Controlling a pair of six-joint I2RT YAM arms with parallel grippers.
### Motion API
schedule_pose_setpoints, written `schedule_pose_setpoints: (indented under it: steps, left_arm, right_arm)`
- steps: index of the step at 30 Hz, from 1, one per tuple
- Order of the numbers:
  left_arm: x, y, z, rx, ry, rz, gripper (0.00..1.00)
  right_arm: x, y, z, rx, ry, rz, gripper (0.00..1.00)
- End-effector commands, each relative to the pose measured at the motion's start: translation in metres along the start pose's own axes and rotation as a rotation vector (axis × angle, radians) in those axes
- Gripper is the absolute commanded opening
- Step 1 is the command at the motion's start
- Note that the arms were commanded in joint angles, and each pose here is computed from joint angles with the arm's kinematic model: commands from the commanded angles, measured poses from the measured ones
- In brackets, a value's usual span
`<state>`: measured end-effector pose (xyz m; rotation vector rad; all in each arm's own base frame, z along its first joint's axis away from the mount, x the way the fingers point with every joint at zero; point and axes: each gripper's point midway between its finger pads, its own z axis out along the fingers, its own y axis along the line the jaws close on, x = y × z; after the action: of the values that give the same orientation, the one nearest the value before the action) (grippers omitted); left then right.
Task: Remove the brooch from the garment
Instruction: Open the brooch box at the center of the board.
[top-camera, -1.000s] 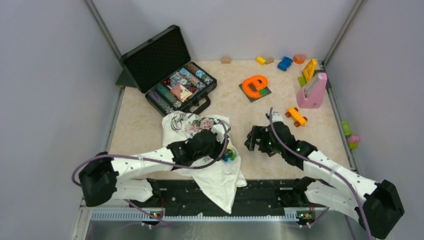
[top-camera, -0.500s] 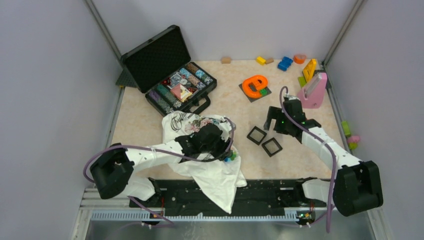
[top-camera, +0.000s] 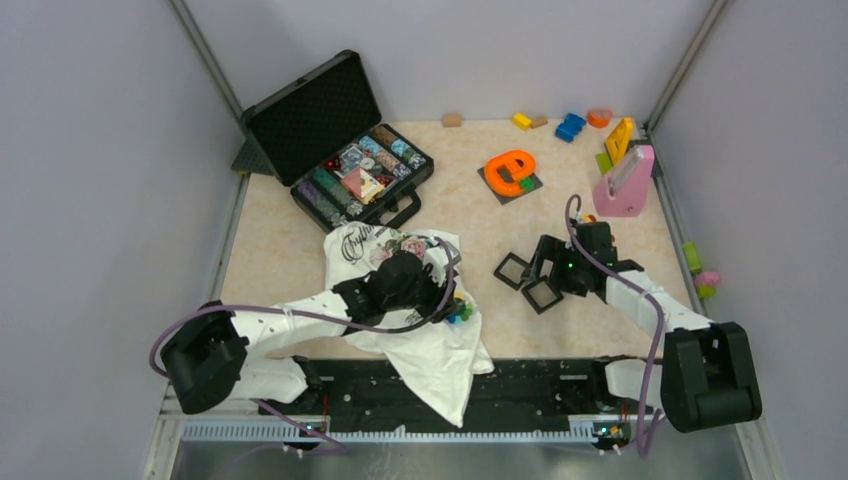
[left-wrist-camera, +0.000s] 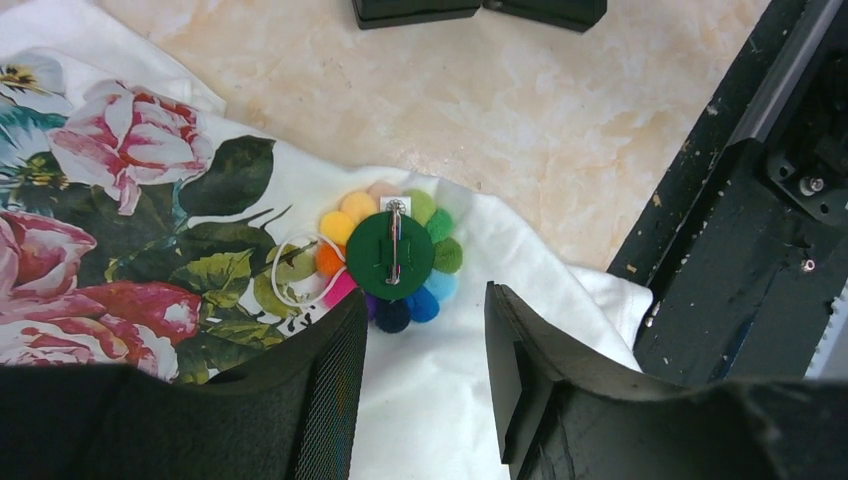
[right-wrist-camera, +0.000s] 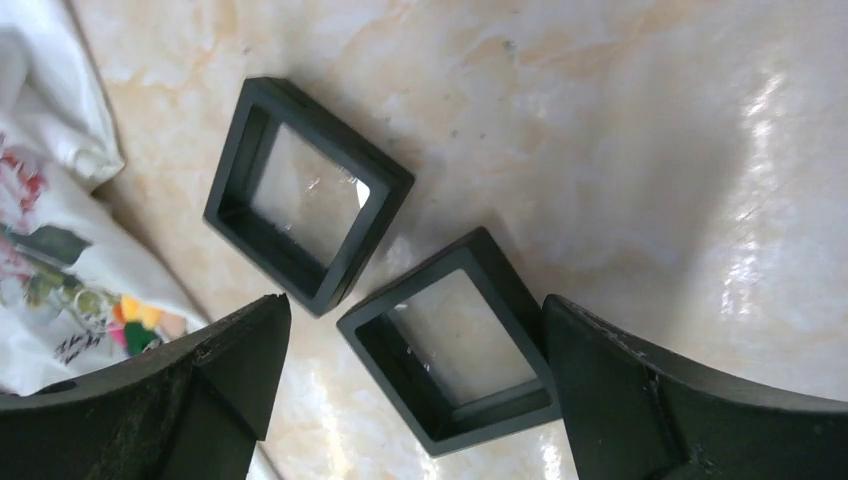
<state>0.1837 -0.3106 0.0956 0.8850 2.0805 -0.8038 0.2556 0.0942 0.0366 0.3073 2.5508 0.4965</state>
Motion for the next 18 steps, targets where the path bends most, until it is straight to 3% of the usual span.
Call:
schedule_pose_setpoints:
  steps: [1, 10, 18]
  left_arm:
    - [-0.025, -0.008, -0.007, 0.033, -0.105, 0.001, 0.5]
    - [-0.021, -0.005, -0.01, 0.023, -0.104, -0.014, 0.49]
    - [-0.021, -0.003, -0.011, 0.02, -0.11, -0.018, 0.49]
  right_arm:
    - [0.003, 0.033, -0.009, -0.137, -0.013, -0.038, 0.99]
    - [0.034, 0.037, -0.012, 0.079, 0.061, -0.251, 0.99]
    - [0.051, 0.047, -0.002, 0.164, 0.095, -0.405, 0.99]
